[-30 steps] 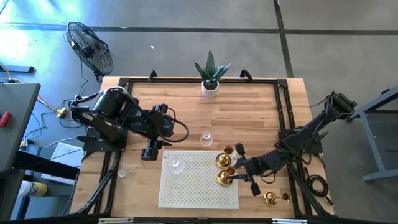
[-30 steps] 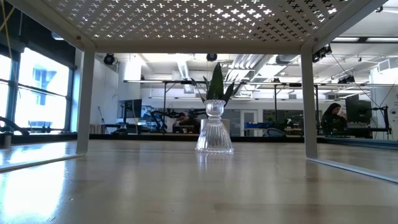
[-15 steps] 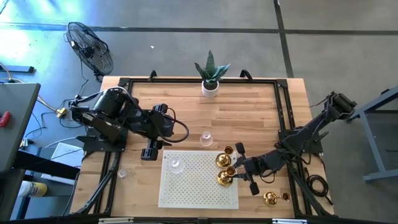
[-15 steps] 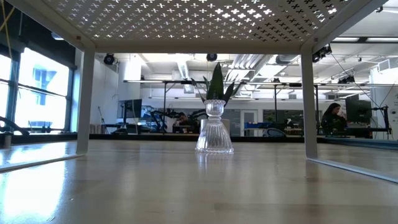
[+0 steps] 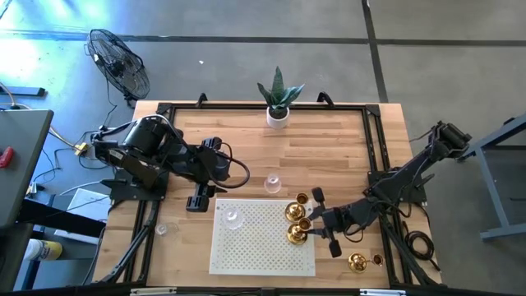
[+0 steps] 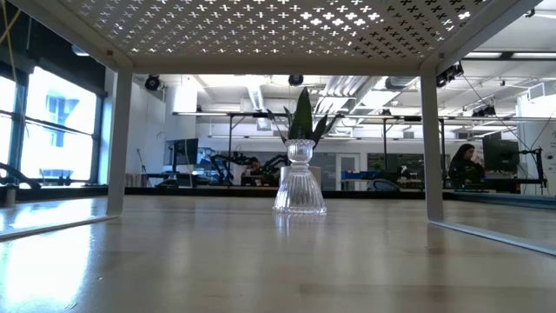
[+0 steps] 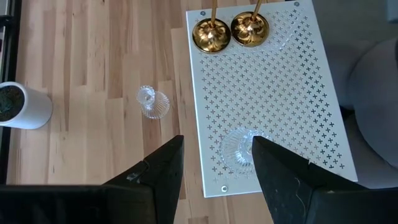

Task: Pick & Place candle stick holders
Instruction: Put the left candle holder on the shelf, then put the bottom left glass candle holder on the shelf

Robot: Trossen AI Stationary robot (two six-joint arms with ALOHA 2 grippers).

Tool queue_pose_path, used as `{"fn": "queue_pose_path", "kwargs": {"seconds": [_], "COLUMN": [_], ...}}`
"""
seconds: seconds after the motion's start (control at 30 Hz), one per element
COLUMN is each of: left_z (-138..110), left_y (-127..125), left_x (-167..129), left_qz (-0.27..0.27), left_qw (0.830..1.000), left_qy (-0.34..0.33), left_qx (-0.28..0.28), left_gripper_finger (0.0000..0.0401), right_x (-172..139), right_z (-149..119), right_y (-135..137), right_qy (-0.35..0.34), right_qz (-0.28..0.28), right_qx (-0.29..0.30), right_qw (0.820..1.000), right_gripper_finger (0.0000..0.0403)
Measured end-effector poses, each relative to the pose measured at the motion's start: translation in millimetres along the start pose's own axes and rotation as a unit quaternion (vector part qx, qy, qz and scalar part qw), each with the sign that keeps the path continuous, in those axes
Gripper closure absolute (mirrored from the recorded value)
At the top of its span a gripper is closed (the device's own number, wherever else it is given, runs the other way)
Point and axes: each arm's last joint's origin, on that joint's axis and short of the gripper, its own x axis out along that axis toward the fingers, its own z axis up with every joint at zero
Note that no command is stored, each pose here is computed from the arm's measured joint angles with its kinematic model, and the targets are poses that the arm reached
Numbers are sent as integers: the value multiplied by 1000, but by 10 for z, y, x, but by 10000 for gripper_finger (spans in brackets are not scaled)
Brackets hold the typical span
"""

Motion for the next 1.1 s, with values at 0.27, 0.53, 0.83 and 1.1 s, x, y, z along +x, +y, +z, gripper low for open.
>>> {"fn": "queue_pose_path", "kwargs": {"seconds": [0.27,0.53,0.83,1.1], "left_z": [0,0,0,1], "left_y": [0,0,0,3], "left_x": [0,0,0,0], "left_qz": [0,0,0,4], "left_qw": [1000,1000,1000,1000], "left_qy": [0,0,0,-1], "left_qx": [0,0,0,0], "left_gripper_finger": [217,217,217,217], "right_x": [-5,-68,-288,-562], "right_z": [15,53,130,101], "right_y": [17,18,38,-13], "right_qy": [-8,-11,-6,41], "right_qz": [9,13,25,-33], "right_qx": [-5,12,22,57], "right_qw": [1000,1000,999,997], "right_gripper_finger": [302,299,299,299]}}
